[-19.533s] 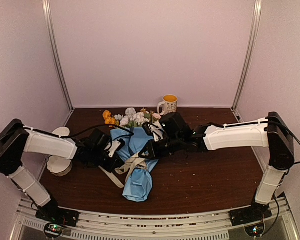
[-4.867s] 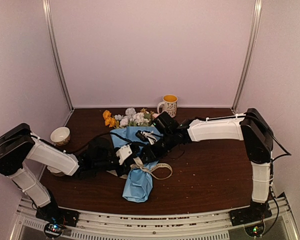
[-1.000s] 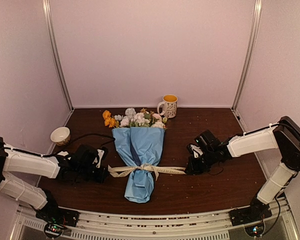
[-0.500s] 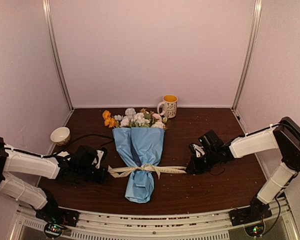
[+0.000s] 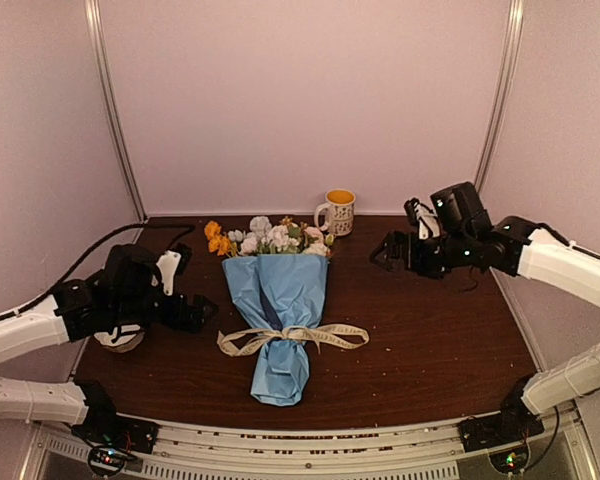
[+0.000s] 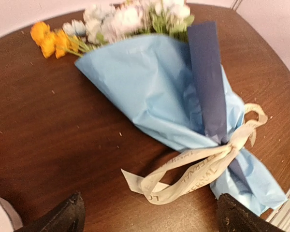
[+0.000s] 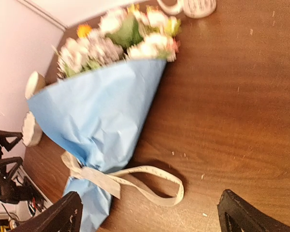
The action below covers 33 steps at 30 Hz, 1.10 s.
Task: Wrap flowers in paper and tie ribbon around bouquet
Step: Tie the half-tied ribbon around the folded bouquet, then reset both arms
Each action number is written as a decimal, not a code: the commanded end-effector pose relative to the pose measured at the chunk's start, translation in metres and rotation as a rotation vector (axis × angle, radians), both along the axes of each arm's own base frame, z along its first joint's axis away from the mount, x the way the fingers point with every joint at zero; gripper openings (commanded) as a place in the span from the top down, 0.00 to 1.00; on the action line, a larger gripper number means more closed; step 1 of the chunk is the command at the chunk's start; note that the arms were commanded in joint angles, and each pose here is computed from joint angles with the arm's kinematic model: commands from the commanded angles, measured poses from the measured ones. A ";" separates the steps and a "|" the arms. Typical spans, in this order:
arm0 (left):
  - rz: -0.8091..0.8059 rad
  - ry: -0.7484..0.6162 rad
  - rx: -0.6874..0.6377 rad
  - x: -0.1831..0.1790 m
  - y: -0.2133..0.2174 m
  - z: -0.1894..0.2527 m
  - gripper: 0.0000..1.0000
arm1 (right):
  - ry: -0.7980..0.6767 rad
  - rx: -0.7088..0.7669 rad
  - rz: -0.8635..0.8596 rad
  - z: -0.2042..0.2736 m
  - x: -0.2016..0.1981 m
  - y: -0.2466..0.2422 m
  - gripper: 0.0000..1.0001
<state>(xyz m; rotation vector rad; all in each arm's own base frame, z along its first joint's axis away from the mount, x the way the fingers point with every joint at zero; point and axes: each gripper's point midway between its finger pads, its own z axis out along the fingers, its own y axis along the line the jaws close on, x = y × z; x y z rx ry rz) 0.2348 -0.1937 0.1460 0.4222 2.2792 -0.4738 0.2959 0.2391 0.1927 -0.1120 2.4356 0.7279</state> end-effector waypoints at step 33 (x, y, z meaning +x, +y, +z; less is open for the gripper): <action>0.944 -0.525 0.264 0.088 0.218 0.057 0.02 | -0.551 -0.210 -0.752 -0.022 0.011 -0.201 0.00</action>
